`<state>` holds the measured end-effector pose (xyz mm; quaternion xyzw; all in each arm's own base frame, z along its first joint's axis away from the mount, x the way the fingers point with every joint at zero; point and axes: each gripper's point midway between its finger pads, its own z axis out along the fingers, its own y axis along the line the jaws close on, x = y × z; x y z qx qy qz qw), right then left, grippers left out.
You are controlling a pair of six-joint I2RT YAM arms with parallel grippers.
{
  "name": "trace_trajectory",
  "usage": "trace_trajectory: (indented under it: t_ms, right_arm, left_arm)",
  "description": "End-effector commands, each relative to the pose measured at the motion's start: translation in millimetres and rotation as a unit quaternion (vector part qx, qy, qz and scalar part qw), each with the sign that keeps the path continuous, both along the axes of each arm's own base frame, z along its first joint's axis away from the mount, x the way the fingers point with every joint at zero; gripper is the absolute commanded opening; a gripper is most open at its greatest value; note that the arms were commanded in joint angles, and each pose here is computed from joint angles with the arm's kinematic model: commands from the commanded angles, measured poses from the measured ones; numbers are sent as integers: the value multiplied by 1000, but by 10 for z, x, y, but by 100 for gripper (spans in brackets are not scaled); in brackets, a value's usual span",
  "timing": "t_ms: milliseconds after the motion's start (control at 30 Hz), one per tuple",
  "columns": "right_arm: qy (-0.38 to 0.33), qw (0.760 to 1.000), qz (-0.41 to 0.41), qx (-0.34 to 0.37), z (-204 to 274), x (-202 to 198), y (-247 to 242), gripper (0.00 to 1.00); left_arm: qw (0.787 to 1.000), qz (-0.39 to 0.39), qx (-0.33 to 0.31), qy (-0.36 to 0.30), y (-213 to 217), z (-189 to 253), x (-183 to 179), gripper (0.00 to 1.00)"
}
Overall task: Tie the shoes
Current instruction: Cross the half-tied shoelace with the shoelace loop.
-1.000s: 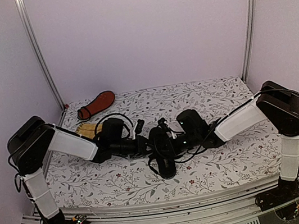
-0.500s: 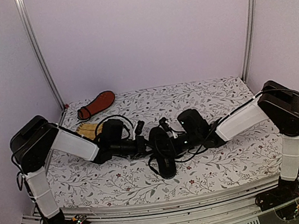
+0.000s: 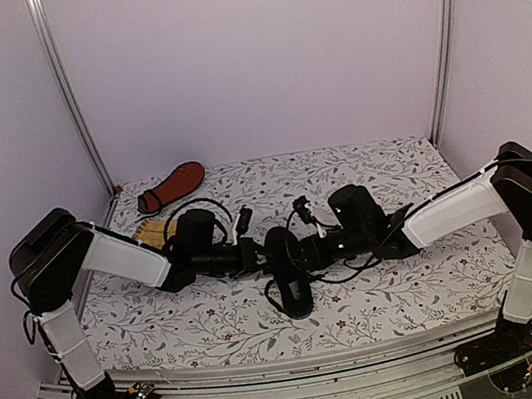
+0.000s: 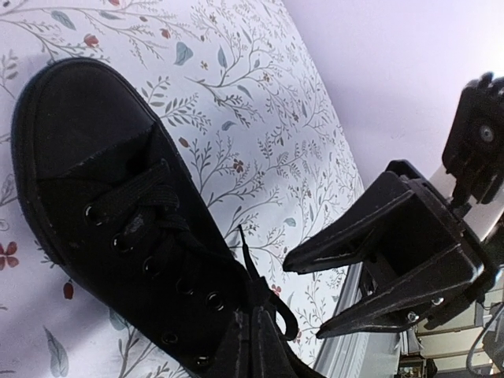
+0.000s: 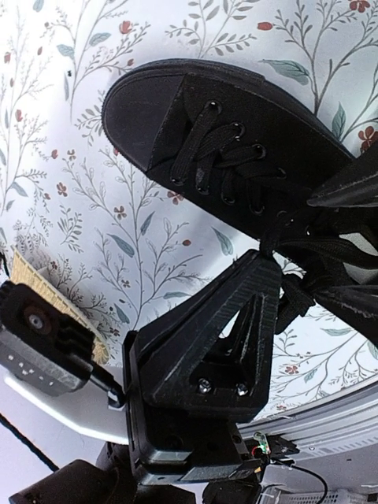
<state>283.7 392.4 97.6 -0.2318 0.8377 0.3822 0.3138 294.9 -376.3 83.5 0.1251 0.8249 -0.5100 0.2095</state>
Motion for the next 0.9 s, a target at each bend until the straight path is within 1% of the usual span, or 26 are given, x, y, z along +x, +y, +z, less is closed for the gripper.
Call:
trace_trajectory:
  t_ms: [0, 100, 233, 467, 733, 867]
  right_arm:
    - [-4, 1000, -14, -12, -28, 38, -120, 33]
    - [-7, 1000, -2, -13, -38, 36, -88, 32]
    - [-11, 1000, 5, -17, -78, 68, -36, 38]
    - [-22, 999, 12, -27, -134, 165, 62, 39]
    - [-38, 998, 21, -51, -237, 226, 128, 37]
    - [-57, 995, 19, -74, -313, 257, 137, 34]
  left_arm:
    - [1000, 4, 4, -18, 20, 71, 2, 0]
    - [1000, 4, 6, -19, 21, 67, 3, 0]
    - [1000, 1, 7, -18, 14, 61, -1, 0]
    - [1000, 1, 6, -19, 15, 80, -4, 0]
    - [1000, 0, 3, -20, 5, 100, 2, 0]
    - [1000, 0, -2, -20, -3, 128, 3, 0]
